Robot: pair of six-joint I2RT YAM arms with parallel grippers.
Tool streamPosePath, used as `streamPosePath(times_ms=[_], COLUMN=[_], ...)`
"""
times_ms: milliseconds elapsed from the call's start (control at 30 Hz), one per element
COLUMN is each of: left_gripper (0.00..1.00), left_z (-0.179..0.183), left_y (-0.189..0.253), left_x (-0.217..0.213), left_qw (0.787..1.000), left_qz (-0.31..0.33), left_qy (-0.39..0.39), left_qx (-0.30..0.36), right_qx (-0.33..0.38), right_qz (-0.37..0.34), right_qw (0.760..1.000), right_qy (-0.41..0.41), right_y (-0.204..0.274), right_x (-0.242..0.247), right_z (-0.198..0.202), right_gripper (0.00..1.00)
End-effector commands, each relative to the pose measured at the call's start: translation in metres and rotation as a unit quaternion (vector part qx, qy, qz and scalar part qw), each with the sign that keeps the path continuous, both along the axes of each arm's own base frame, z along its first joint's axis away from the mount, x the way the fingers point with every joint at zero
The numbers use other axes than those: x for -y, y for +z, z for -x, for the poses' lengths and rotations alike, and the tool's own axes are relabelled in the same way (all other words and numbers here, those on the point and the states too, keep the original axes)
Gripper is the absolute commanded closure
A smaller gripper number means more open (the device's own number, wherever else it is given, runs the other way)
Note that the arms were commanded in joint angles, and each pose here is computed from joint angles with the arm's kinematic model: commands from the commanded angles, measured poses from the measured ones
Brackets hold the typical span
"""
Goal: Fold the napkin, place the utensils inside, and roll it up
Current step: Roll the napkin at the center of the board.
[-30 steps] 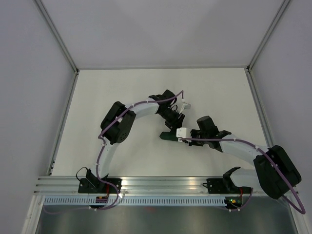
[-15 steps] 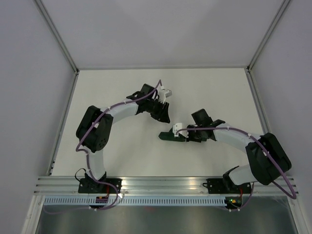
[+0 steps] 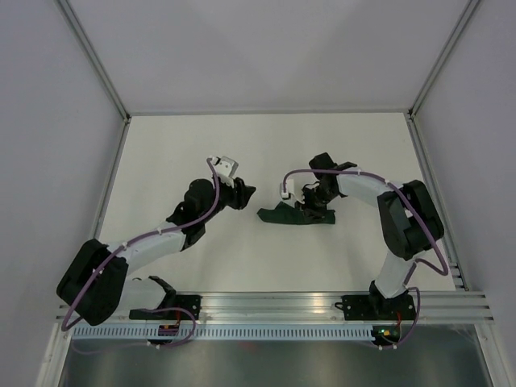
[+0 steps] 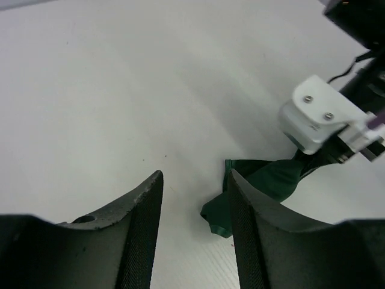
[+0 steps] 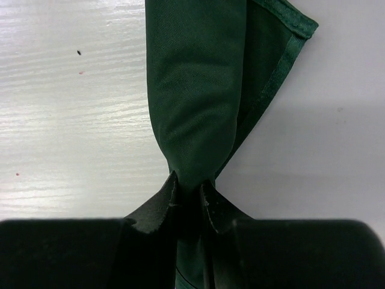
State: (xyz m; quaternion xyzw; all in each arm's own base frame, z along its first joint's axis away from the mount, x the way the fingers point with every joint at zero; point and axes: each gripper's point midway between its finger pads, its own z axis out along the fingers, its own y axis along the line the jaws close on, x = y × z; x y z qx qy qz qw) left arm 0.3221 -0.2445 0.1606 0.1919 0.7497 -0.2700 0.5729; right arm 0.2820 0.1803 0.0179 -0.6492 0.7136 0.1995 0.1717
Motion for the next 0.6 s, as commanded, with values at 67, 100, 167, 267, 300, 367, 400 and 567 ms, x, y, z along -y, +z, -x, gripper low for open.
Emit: streamPosePath(times_ms=[67,100,167,267,300,367,400,567], left_gripper=[0.45,0.44,0.44,0.43,0.43,0.42,0.41,0.37], left_z=[0.003,0.011,0.012,0.023,0.030,0.033,0.039,0.048], left_y=[0.054,0.054,0.051,0.039,0.034,0.019,0.014,-0.017], left_x=[0.003,0.012,0.021,0.044,0.055,0.069,0.079,0.111], left_qw=[0.988,0.985,0.978,0.963,0.956,0.948,0.939,0.909], left_qz=[0.005,-0.017,-0.063,-0.127,-0.150,-0.179,-0.198,-0.264], left_qy=[0.021,0.004,-0.008,-0.043,-0.061,-0.086,-0.105,-0.157], left_qx=[0.155,0.174,0.201,0.234,0.245,0.248,0.261,0.281], right_qx=[-0.112,-0.137,-0.139,-0.161,-0.167,-0.167,-0.177,-0.197], right_qz=[0.029,0.033,0.029,0.033,0.035,0.034,0.036,0.035], right_qw=[0.993,0.990,0.990,0.986,0.985,0.985,0.984,0.980], right_qy=[0.012,0.013,0.013,0.012,0.011,0.009,0.007,0.011], right_y=[-0.020,-0.025,-0.023,-0.029,-0.029,-0.028,-0.031,-0.033], right_x=[0.013,0.014,0.011,0.011,0.011,0.010,0.011,0.009], right_z=[0.013,0.018,0.009,0.006,0.006,0.001,0.003,-0.001], right_gripper=[0.82,0.82,0.82,0.82,0.82,0.82,0.82,0.82])
